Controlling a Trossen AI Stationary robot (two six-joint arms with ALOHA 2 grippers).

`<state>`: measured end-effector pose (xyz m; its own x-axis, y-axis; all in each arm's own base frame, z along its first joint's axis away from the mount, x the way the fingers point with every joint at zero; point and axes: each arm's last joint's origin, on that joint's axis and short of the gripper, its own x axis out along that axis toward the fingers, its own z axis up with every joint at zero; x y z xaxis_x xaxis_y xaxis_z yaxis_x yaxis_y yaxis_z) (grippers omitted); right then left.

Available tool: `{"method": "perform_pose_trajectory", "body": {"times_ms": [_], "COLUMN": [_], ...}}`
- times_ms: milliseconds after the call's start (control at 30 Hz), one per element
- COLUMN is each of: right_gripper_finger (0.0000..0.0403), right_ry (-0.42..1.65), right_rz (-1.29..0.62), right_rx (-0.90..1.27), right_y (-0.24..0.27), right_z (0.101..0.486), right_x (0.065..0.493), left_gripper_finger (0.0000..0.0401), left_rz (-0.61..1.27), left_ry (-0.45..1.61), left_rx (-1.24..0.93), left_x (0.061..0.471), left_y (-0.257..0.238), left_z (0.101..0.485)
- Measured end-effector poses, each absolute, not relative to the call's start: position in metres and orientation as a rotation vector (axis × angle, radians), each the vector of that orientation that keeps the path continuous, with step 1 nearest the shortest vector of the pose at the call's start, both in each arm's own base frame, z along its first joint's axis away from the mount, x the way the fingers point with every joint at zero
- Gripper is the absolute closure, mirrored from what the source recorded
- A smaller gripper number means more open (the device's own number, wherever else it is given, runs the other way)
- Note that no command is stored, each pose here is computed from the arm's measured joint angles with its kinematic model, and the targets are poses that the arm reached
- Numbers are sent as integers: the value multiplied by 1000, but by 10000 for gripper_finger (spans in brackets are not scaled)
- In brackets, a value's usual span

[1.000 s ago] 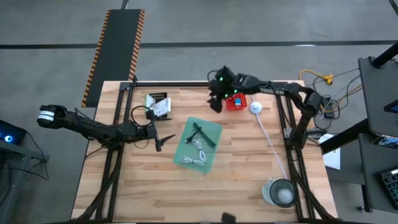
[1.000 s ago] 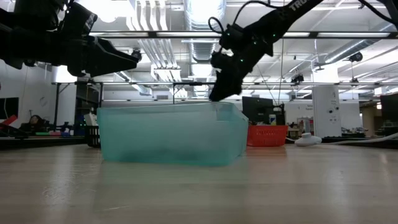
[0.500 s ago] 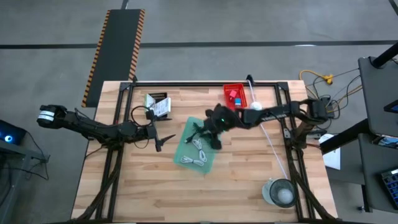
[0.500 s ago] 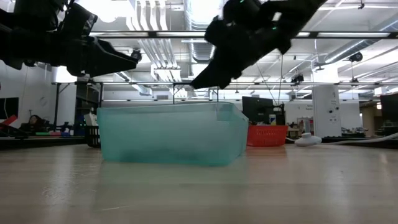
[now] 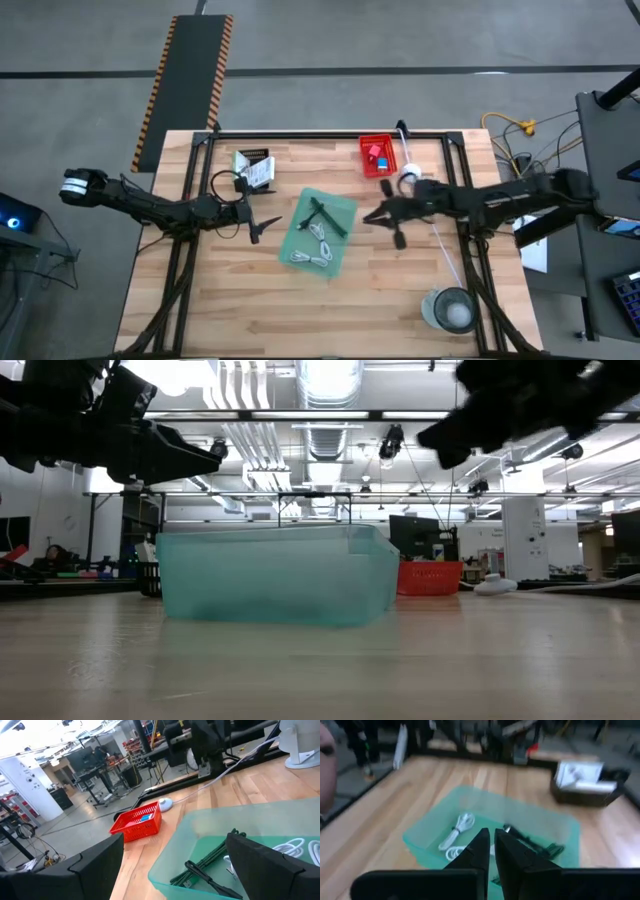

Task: Pick and place items into bin
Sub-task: Return to Home Position

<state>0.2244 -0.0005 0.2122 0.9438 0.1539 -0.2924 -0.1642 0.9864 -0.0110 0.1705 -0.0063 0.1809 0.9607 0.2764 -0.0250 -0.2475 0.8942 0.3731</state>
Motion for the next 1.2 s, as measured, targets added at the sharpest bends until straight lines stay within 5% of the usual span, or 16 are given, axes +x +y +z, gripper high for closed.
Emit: {"method": "perform_pose_trajectory", "body": {"times_ms": [533, 1200], "right_gripper_finger": [385, 385], "right_ry": [33, 51], "right_rz": [153, -57], "right_rx": [-31, 46], "right_y": [2, -4], "right_z": [193, 163], "right_x": [131, 111], "left_gripper_finger": [70, 70], "left_rz": [272, 270], "left_ry": [78, 82], "left_rx": [377, 386], "left_x": [170, 170], "left_y": [-6, -6], "left_z": [181, 181]}}
